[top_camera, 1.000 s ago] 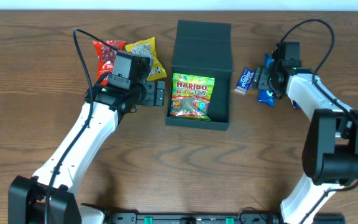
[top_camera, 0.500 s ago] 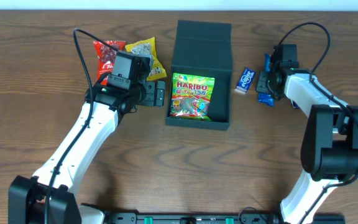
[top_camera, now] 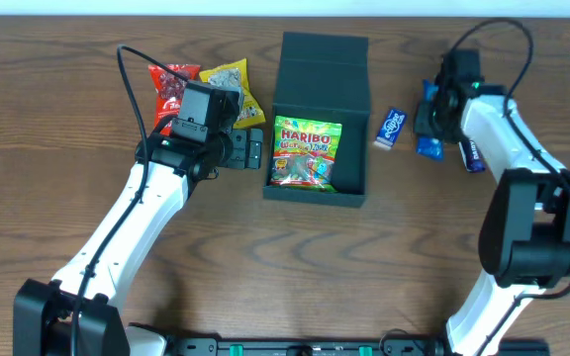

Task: Pack container
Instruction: 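Lower the Oreo pack into the box beside the Haribo bag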

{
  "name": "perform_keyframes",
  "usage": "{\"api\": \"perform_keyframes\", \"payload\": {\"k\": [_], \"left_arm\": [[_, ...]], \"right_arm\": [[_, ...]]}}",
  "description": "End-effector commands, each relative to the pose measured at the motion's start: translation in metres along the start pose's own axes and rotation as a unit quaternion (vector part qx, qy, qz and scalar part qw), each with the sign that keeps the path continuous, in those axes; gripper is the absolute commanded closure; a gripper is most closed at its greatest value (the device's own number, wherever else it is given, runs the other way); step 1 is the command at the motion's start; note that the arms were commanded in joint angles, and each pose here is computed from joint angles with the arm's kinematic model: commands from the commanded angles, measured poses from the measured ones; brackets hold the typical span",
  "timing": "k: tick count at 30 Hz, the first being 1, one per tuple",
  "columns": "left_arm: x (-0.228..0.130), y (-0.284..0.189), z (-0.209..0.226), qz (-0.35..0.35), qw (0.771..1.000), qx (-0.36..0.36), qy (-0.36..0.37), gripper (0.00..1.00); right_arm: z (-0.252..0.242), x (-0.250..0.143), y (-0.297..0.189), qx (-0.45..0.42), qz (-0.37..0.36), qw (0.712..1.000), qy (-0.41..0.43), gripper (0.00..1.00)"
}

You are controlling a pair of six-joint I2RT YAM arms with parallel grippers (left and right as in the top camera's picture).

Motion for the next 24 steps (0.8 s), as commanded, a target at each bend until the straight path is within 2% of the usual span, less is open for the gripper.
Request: {"api": "perform_keyframes", "payload": {"k": [1, 7, 9, 13, 24], "left_arm": [[0.006, -0.003, 0.0, -0.008, 1.0, -0.002, 0.008, 0.05], [0.006, -0.003, 0.0, -0.007, 1.0, -0.002, 0.008, 0.05], [0.004, -0.003, 0.0, -0.003, 1.0, -0.001, 0.008, 0.05], [0.004, -0.003, 0.0, -0.003, 1.0, -0.001, 0.007, 0.05], [0.004, -0.003, 0.0, -0.003, 1.0, -0.001, 0.007, 0.05]], "right_arm": [[0.004, 0.031, -0.055, 0.016, -0.06, 0.998, 0.003, 0.92], [0.045, 0.025, -0.118, 0.11, -0.073, 0.991, -0.035, 0.99], [0.073, 0.008, -0.127, 0.141, -0.051, 0.987, -0.053, 0.98], [0.114, -0.03, -0.129, 0.149, 0.006, 0.988, -0.046, 0.99], [0.153, -0.111, -0.102, 0.036, 0.051, 0.998, 0.002, 0.98]]}}
Point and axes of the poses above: each gripper's point midway between its finger pads, its own y axis out along the fingers, its own z axis along the line the jaws close on, x = y × z, the point moved 7 cm from there along -y, back along the fingers, and after that the axes turned 1 degree about y, right-handed, at the moved point
